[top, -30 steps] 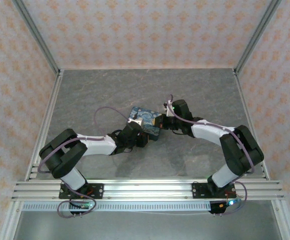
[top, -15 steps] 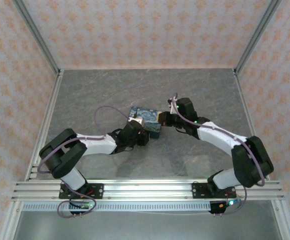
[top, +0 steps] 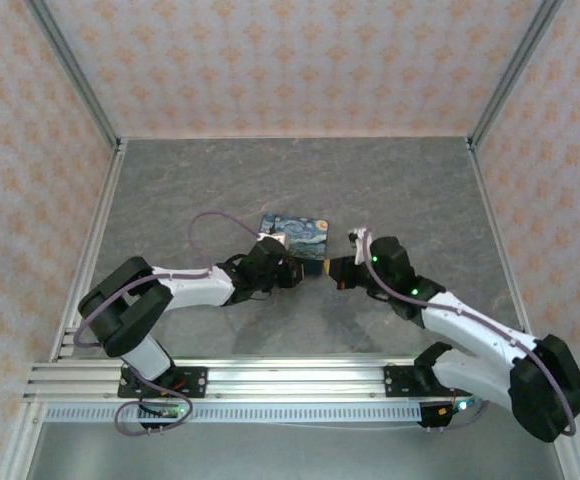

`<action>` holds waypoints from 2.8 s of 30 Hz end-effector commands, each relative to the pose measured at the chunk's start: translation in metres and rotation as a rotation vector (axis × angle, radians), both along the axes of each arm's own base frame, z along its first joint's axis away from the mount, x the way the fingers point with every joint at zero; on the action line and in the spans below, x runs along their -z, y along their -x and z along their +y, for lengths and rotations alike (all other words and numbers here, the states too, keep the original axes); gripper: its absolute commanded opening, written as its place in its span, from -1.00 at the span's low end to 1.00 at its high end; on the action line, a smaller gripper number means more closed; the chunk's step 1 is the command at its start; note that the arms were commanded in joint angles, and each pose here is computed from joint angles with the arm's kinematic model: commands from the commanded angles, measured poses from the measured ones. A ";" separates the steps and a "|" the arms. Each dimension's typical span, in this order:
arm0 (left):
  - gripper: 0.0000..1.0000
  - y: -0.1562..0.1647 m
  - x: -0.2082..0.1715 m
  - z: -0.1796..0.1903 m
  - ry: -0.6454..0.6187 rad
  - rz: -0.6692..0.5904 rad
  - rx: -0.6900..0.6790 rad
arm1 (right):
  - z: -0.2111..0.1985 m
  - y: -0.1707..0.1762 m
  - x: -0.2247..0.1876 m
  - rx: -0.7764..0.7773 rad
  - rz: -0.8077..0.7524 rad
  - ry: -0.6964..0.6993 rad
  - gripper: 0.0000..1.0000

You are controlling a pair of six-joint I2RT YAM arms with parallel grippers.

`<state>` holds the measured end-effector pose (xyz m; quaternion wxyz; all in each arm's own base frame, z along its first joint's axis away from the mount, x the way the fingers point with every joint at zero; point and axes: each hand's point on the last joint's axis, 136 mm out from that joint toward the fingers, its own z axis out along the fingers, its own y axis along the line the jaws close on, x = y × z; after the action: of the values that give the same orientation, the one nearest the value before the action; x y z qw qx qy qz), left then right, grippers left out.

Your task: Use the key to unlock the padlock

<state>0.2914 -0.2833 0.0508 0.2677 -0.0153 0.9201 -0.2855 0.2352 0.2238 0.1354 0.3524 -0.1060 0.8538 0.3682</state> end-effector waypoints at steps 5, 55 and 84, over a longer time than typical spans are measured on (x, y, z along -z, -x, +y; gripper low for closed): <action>-0.50 -0.011 -0.034 -0.007 0.077 -0.014 -0.044 | -0.011 0.011 0.008 0.028 -0.120 0.007 -1.00; -0.51 -0.018 -0.058 -0.031 0.252 0.147 -0.147 | 0.027 -0.015 0.042 -0.074 -0.139 -0.084 -1.00; -0.51 -0.016 -0.058 -0.032 0.256 0.151 -0.137 | 0.031 -0.025 0.031 -0.054 -0.159 -0.131 -1.00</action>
<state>0.2974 -0.3082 0.0896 0.1983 -0.1386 0.9014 -0.3590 0.2506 0.2486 0.0831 0.3866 -0.1334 0.8183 0.4039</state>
